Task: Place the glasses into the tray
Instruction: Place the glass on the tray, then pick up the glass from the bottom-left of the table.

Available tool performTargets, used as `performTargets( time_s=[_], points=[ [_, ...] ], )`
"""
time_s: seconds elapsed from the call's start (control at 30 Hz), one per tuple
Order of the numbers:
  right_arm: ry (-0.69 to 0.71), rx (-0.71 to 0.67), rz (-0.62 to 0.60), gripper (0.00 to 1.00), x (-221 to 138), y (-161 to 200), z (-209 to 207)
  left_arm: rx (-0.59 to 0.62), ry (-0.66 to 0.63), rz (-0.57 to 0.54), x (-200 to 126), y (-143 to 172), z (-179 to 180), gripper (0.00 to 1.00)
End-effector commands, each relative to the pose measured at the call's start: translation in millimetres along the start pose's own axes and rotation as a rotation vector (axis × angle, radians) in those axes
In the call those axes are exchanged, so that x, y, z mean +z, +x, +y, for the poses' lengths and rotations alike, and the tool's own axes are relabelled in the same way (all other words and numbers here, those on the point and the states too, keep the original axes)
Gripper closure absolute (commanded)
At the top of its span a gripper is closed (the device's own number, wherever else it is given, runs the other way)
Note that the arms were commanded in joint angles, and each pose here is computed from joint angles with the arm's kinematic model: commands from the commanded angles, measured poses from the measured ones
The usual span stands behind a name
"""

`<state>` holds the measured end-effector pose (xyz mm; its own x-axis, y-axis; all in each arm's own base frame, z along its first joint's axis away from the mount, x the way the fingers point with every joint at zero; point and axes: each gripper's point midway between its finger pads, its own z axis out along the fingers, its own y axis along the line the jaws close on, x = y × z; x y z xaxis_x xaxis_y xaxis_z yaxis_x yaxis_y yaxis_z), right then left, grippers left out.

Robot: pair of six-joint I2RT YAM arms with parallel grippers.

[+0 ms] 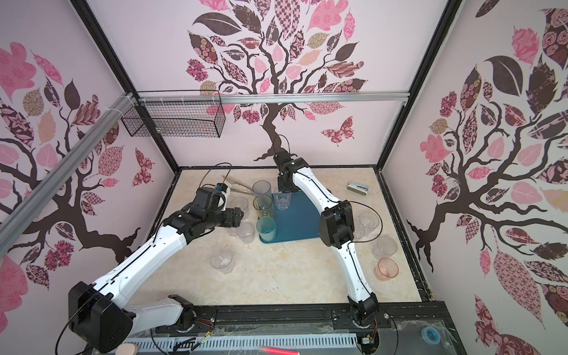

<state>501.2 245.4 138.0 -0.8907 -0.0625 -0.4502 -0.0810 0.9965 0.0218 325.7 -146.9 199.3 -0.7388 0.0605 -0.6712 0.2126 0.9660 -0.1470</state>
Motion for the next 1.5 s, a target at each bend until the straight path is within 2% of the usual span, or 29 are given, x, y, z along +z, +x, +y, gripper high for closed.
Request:
performTargets(
  time_s=[0.0, 0.17, 0.3, 0.47, 0.6, 0.7, 0.8, 1.0, 1.17, 1.3, 1.47],
  points=[
    [0.006, 0.0, 0.014, 0.7, 2, 0, -1, -0.007, -0.017, 0.005, 1, 3, 4, 0.14],
    [-0.013, 0.014, -0.051, 0.62, -43, -15, -4, -0.019, -0.108, -0.024, -9, -8, 26, 0.13],
    [-0.047, 0.027, -0.067, 0.55, -74, -5, -3, -0.121, -0.131, -0.023, -20, -13, 52, 0.13],
    [-0.095, -0.012, -0.082, 0.49, -98, 35, 11, -0.221, -0.179, 0.033, -39, 6, 68, 0.15],
    [-0.172, -0.013, -0.086, 0.45, -115, 74, 20, -0.327, -0.207, 0.111, -51, 38, 86, 0.16],
    [-0.219, -0.02, -0.075, 0.43, -129, 100, 27, -0.392, -0.219, 0.111, -55, 53, 100, 0.16],
    [-0.266, -0.076, -0.039, 0.43, -142, 134, 52, -0.472, -0.203, 0.125, -55, 63, 109, 0.15],
    [-0.338, -0.281, 0.028, 0.43, -154, 205, 137, -0.602, -0.152, 0.104, -48, 73, 117, 0.16],
    [-0.347, -0.429, 0.06, 0.43, -144, 230, 187, -0.618, -0.191, 0.037, -48, 60, 130, 0.15],
    [-0.418, -0.472, 0.101, 0.43, -137, 243, 226, -0.64, -0.181, 0.014, -44, 57, 131, 0.15],
    [-0.438, -0.506, 0.15, 0.42, -121, 261, 252, -0.625, -0.214, 0.0, -47, 61, 136, 0.14]
  ],
)
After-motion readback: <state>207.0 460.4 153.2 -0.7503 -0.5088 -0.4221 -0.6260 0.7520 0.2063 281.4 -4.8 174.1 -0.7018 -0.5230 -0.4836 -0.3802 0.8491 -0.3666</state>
